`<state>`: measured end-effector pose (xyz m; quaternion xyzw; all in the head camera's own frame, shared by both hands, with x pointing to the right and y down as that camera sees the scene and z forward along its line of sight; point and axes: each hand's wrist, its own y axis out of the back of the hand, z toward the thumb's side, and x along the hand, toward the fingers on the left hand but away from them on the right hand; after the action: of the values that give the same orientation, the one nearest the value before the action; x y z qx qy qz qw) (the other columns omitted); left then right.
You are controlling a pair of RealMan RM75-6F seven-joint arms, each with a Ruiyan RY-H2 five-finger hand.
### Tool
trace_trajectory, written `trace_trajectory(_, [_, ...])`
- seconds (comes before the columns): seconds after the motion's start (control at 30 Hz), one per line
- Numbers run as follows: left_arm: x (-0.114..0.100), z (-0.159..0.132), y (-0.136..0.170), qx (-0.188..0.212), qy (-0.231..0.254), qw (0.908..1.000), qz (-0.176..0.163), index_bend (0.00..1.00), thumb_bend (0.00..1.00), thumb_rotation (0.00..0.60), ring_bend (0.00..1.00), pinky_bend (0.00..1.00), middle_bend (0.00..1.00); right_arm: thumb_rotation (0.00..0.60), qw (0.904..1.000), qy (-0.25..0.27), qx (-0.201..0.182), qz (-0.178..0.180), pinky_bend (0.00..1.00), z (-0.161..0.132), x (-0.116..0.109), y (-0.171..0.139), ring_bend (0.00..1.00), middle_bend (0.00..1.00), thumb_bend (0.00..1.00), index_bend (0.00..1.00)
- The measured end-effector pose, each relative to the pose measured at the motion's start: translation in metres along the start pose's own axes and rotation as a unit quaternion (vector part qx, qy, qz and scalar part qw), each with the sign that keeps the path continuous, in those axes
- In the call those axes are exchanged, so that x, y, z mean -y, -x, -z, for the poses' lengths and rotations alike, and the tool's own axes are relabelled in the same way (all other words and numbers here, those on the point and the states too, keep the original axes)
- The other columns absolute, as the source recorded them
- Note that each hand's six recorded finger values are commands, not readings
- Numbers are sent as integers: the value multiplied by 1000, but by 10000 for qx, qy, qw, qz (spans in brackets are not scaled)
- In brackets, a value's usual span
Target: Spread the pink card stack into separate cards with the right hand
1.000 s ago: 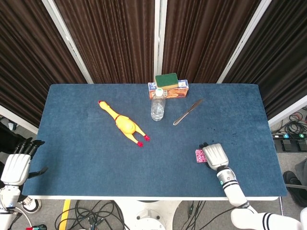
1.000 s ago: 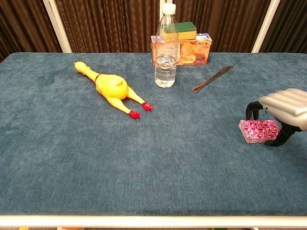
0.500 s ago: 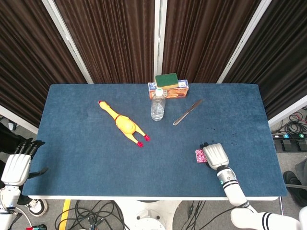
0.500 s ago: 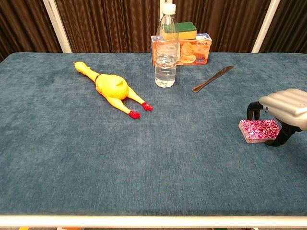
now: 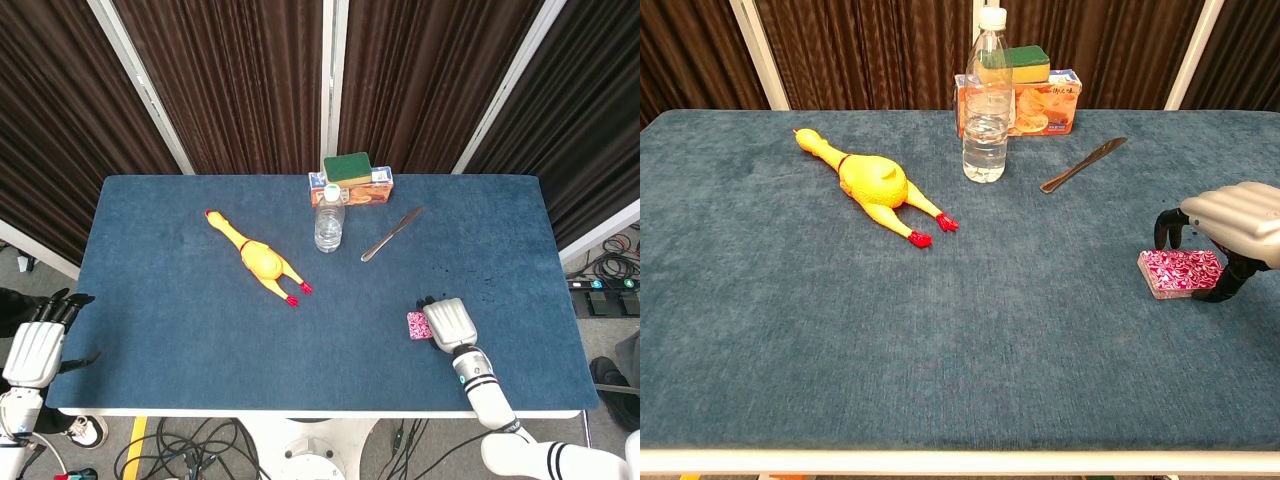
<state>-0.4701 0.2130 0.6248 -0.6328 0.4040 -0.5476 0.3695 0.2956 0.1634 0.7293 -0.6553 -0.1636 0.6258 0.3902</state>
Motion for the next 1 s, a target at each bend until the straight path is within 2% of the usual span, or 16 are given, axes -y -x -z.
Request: trace_trajectory(1.0, [2, 1, 1, -5, 12, 10000, 26, 192, 35, 600, 91, 179, 194, 600, 10000, 4, 2, 60, 782, -2, -2, 1, 746, 409, 123, 424])
